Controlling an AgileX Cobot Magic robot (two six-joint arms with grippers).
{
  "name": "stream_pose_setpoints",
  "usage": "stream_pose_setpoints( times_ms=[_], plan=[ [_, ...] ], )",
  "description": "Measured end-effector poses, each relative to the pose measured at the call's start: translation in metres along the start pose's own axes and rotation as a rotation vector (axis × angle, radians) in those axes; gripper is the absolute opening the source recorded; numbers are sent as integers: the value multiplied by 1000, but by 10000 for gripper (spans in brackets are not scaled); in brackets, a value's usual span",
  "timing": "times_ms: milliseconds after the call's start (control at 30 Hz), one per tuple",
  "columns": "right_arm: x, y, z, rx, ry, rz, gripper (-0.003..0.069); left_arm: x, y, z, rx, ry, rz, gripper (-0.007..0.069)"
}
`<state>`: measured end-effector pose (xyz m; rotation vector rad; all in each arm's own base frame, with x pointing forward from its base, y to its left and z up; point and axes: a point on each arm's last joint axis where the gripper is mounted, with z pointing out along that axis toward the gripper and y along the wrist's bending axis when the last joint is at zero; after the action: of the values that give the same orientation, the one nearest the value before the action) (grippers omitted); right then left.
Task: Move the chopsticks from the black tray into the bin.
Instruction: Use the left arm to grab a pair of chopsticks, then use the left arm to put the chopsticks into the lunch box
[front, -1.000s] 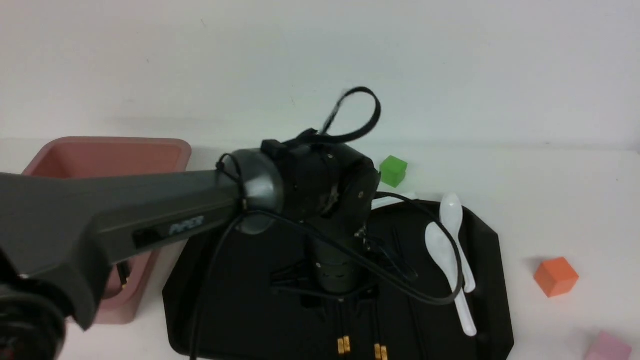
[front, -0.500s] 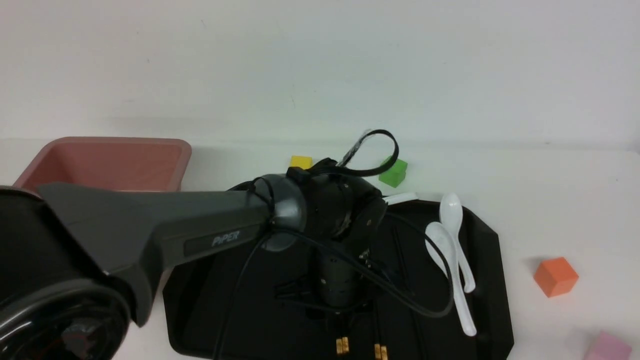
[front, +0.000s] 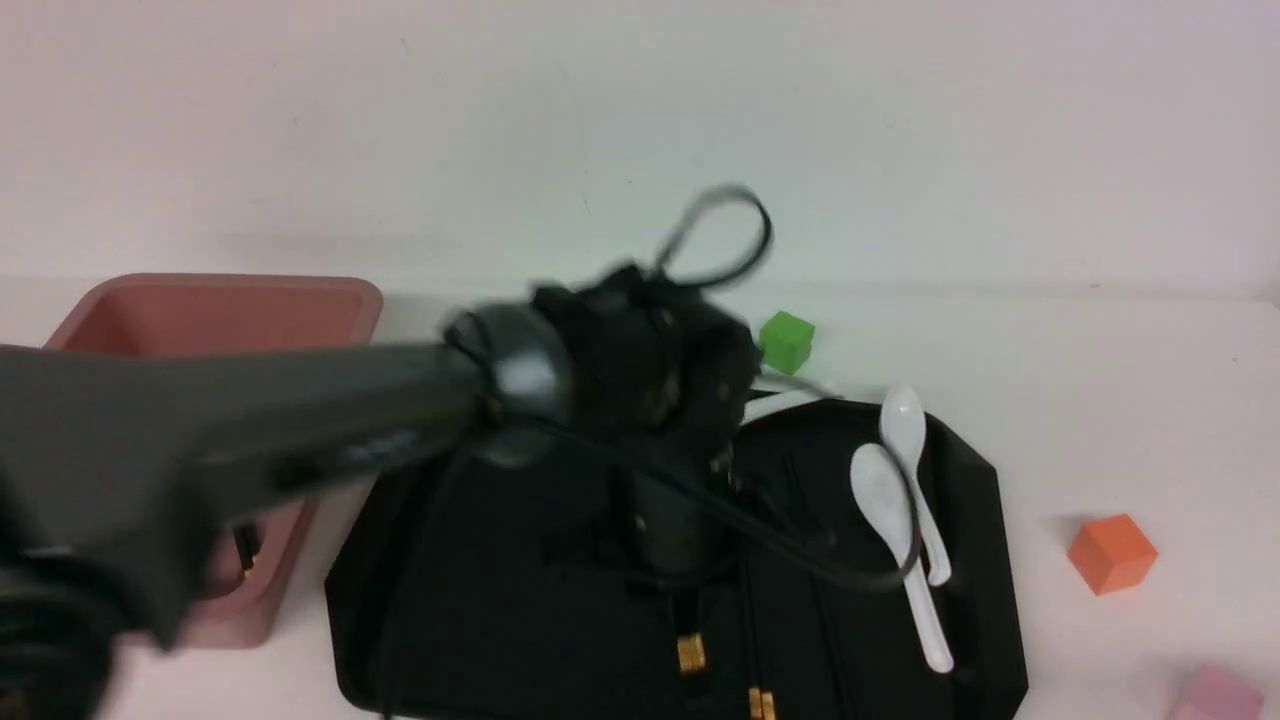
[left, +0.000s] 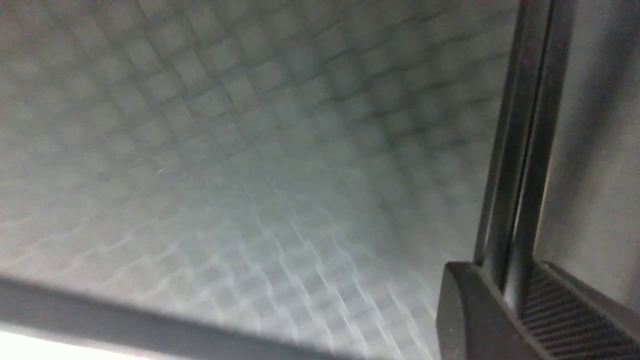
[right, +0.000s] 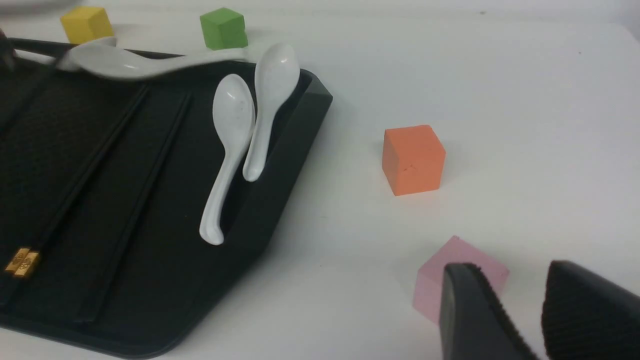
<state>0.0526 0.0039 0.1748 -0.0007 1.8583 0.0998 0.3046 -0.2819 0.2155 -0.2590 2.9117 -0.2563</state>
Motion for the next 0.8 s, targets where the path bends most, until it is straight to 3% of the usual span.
stream_pose_setpoints(
  times_ms=[233, 433, 633, 800],
  plan=[
    [0, 0, 0, 0, 0, 0, 239, -10, 33, -94, 8, -114, 79, 120],
    [0, 0, 0, 0, 0, 0, 239, -51, 127, -150, -110, -191, 60, 120],
    [0, 0, 0, 0, 0, 0, 239, -71, 213, -139, -190, -111, -76, 120],
    [0, 0, 0, 0, 0, 0, 239, -90, 262, -124, -142, -117, -208, 120]
  ],
)
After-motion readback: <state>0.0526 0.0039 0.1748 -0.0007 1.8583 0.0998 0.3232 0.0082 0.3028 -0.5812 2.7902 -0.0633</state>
